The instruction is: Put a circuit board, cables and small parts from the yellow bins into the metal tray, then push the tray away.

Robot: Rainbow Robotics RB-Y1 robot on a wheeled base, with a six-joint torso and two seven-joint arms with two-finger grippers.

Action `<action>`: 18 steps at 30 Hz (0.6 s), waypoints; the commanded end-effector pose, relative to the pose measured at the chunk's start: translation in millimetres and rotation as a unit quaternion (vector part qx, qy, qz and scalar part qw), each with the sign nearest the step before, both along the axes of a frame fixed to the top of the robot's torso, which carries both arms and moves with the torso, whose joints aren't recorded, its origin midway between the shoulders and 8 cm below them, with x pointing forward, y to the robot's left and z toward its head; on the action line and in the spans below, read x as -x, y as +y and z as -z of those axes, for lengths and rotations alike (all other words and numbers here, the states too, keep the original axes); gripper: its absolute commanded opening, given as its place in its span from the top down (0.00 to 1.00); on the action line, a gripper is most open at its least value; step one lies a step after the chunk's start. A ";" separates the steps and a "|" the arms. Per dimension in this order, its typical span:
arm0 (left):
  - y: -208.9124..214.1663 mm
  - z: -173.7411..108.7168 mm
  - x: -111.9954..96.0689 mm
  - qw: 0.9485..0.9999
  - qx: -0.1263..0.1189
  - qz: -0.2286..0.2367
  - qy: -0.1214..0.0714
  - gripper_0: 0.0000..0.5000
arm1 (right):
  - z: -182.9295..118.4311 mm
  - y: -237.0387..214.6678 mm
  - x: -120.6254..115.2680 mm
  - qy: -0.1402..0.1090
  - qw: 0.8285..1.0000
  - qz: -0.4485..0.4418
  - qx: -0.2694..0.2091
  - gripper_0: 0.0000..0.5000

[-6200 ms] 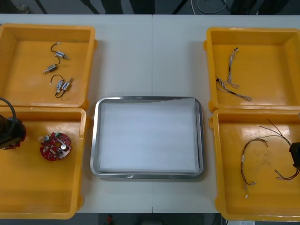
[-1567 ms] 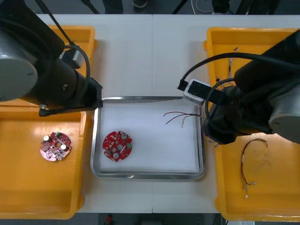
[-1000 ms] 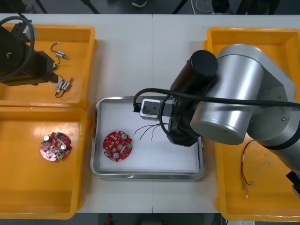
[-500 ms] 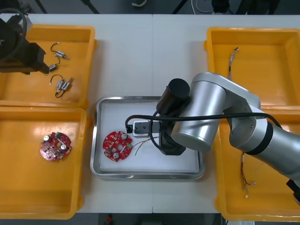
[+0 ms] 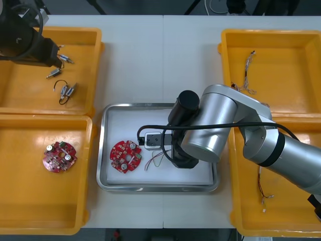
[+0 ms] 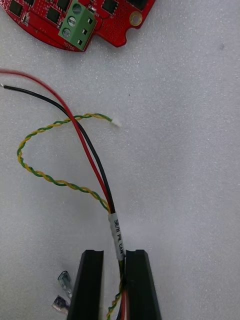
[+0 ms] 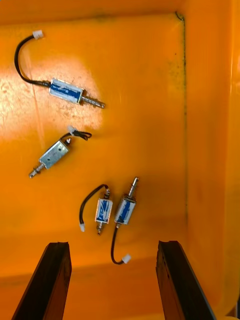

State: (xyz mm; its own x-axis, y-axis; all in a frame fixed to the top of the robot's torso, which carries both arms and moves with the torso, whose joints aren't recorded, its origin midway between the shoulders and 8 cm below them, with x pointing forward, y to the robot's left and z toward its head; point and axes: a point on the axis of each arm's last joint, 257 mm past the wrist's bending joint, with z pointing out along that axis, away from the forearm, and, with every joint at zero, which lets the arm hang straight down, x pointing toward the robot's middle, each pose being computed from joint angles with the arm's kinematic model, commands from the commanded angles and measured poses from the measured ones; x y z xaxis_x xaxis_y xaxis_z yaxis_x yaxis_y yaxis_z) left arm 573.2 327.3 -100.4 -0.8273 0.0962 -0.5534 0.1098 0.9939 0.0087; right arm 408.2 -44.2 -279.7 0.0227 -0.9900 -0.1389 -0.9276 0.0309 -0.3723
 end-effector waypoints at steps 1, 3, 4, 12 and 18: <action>2.1 -37.9 -22.6 0.997 -0.042 0.056 -0.044 0.00 | 6.1 -1.8 12.4 0.007 1.000 -0.022 0.009 0.00; 3.4 -37.1 -26.3 0.997 -0.040 0.052 -0.045 0.00 | 5.7 -3.7 13.2 0.008 1.000 -0.020 0.009 0.00; 3.6 -36.5 -28.8 0.997 -0.037 0.049 -0.047 0.00 | 5.6 -5.3 14.8 0.009 1.000 -0.019 0.008 0.00; 14.6 -33.1 -34.9 0.998 -0.027 0.019 -0.048 0.00 | -8.4 -11.8 25.1 0.013 1.000 -0.015 0.006 0.00; 18.9 -26.3 -41.6 0.998 -0.037 0.014 -0.053 0.00 | -32.9 -17.4 28.1 0.009 1.000 0.003 -0.003 0.00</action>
